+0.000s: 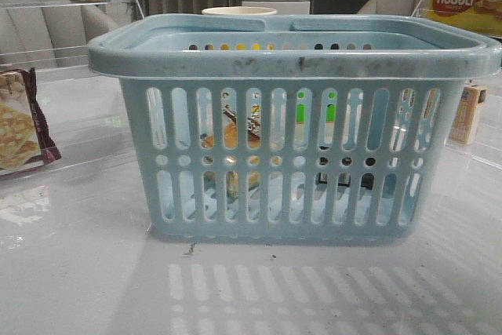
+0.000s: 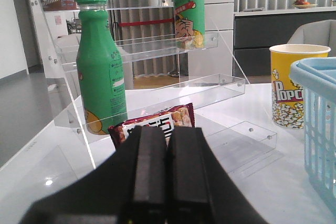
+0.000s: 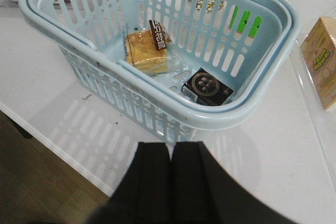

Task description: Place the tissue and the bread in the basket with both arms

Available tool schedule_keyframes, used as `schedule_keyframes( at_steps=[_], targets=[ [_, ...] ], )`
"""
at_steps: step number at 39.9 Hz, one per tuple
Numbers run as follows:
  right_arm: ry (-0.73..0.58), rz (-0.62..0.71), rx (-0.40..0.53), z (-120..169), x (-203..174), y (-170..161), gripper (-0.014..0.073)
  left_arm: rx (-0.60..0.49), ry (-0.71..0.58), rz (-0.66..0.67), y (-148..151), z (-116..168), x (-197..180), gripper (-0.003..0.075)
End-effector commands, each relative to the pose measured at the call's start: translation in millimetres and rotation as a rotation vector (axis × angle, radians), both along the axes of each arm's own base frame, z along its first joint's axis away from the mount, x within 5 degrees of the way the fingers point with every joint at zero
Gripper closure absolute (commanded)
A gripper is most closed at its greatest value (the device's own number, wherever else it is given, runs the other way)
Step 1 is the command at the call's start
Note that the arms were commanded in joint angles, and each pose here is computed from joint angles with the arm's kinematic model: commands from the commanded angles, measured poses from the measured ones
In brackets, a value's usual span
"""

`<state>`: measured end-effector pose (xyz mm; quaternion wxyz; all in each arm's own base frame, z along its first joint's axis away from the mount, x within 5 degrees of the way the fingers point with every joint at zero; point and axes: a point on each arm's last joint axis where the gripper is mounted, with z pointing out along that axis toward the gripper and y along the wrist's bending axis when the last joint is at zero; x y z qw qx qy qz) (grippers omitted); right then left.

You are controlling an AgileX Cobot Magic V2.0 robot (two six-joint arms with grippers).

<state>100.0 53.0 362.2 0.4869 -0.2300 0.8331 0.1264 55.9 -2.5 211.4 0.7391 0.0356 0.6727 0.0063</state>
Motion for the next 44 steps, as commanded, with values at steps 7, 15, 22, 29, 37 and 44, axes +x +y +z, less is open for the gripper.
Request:
schedule_keyframes(
  at_steps=[7,15,22,29,37,44],
  targets=[
    [-0.089,-0.006,0.029,13.2,3.5,0.6,0.0538,-0.009,-0.106,-0.007,-0.2,9.1,-2.9,0.0629],
    [-0.089,-0.006,0.029,13.2,3.5,0.6,0.0538,-0.009,-0.106,-0.007,-0.2,9.1,-2.9,0.0629],
    [-0.089,-0.006,0.029,13.2,3.5,0.6,0.0538,-0.009,-0.106,-0.007,-0.2,9.1,-2.9,0.0629],
    [-0.134,-0.061,0.045,6.4,-2.2,-8.0,0.0538,-0.009,-0.106,-0.007,-0.2,9.1,-2.9,0.0629],
    [-0.381,-0.284,0.118,-30.0,-17.6,-33.8,0.0538,-0.009,-0.106,-0.007,-0.2,9.1,-2.9,0.0629],
    [-0.565,-0.411,0.148,-80.2,-40.3,-46.8,0.0538,-0.009,-0.106,-0.007,-0.2,9.1,-2.9,0.0629]
  ],
)
